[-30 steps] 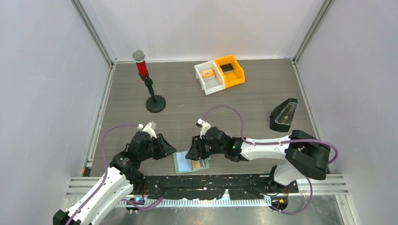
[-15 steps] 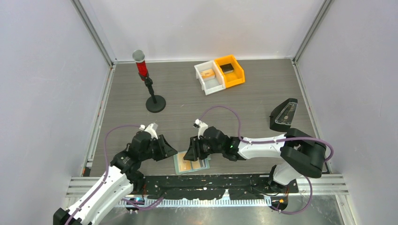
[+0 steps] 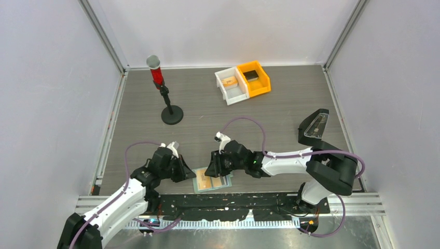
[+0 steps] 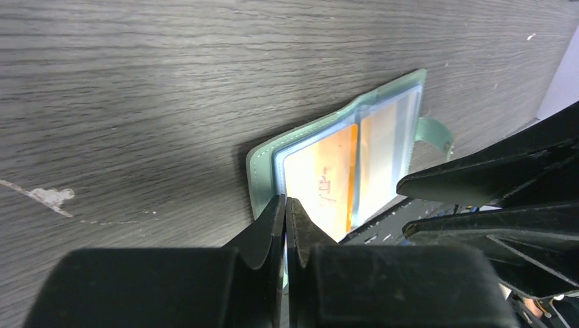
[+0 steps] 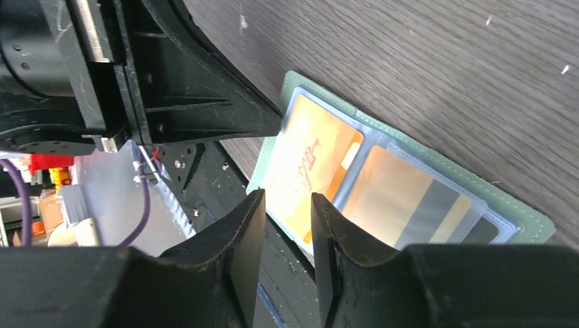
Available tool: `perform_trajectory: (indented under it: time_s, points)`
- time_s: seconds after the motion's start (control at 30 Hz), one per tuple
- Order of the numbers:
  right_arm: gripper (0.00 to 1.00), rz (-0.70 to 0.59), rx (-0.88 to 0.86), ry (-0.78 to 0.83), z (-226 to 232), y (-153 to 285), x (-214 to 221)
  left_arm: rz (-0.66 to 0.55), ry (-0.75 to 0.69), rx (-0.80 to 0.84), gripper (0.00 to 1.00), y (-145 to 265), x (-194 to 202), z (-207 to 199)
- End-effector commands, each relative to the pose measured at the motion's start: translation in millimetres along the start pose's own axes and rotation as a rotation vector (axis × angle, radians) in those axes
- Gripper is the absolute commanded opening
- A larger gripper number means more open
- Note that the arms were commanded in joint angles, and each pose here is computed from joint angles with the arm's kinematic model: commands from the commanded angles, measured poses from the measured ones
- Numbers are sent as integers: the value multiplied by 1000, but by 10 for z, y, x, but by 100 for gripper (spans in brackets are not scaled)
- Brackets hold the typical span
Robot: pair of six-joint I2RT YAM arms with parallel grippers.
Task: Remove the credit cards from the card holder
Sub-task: Remove the credit card from the card holder.
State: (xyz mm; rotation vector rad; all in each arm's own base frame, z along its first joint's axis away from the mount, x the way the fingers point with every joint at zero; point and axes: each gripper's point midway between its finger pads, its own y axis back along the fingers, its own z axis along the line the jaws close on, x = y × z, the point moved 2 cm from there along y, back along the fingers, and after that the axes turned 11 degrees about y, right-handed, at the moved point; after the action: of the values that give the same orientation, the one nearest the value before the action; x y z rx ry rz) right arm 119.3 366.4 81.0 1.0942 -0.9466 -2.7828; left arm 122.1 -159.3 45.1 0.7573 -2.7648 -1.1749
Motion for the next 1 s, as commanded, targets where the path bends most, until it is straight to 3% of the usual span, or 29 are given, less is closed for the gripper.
perform_trajectory:
  time_s: [0.0, 0.97]
  points:
    - [37, -26, 17, 1, -30, -90, -70, -33, -2, 3, 3, -75, -38, 52]
    - [30, 23, 39, -33, -200, -269, 100, -32, 14, -38, 3, -103, -11, 172]
